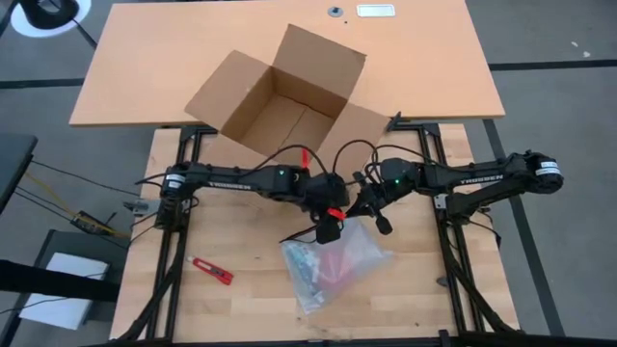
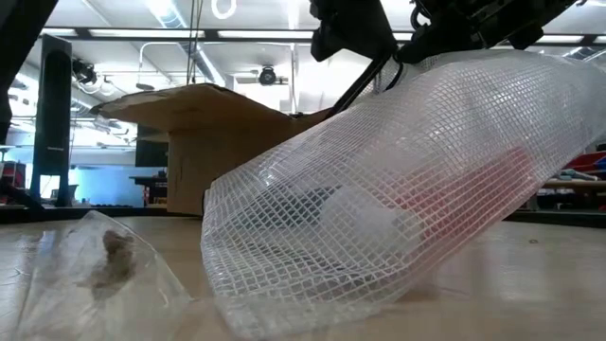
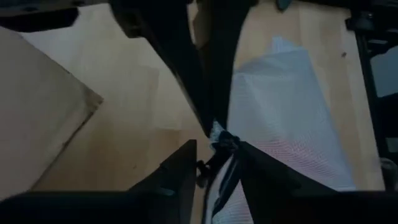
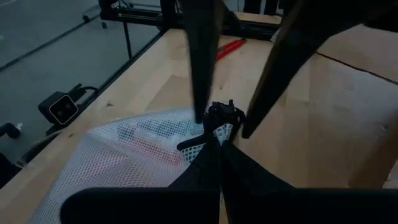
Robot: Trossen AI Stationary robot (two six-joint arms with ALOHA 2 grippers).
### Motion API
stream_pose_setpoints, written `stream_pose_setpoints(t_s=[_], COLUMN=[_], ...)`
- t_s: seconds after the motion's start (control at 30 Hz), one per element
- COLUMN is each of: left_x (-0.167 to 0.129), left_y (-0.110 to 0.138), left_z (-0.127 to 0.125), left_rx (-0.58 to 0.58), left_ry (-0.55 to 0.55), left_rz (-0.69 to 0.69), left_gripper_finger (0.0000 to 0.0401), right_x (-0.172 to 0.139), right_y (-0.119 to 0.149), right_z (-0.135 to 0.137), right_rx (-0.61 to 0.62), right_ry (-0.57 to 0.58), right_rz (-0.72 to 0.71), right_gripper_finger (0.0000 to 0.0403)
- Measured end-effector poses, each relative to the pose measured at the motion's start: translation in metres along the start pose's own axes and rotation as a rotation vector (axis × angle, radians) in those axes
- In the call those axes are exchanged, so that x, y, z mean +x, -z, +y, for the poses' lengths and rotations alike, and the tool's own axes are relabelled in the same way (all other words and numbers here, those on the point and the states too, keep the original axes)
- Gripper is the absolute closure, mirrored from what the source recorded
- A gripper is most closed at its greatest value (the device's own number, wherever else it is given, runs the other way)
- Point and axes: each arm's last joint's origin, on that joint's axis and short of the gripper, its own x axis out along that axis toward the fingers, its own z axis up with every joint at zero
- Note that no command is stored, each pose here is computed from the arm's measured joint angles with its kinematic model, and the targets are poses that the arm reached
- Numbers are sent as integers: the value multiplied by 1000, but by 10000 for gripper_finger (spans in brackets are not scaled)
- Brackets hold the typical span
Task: Unpack boxes
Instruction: Close the zip bag
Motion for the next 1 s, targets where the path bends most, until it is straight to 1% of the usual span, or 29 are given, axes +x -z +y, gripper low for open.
stream_pose_setpoints(t_s=[0.1,0.23,0.27,0.43,0.53,0.63,0.77,0.83,0.9,1.0], left_x=[0,2,0,-21,-33,-34,-34,-34,-38,-47], left_y=[2,3,3,-7,-11,-8,-5,-5,-8,-14], left_z=[1,2,3,2,1,2,-3,-3,-2,-2], left_rx=[26,16,11,-15,-38,-94,-90,-92,-65,65], left_ry=[-7,-15,-20,-35,-22,-11,-12,-49,-103,-156], left_rz=[21,33,40,42,59,102,126,111,84,52], left_gripper_finger=[312,377,386,391,394,394,393,393,393,390], right_x=[0,0,0,-1,-1,-1,0,0,0,-1], right_y=[0,0,0,-5,-8,-7,-9,-9,-8,-11], right_z=[0,0,0,-1,-1,-2,-2,-2,-3,-3], right_rx=[0,-1,-1,14,33,76,128,136,139,147], right_ry=[4,9,16,28,27,36,41,40,39,27], right_rz=[0,-2,-2,-31,-53,-56,-80,-79,-79,-98], right_gripper_finger=[403,403,403,403,403,403,403,403,403,403])
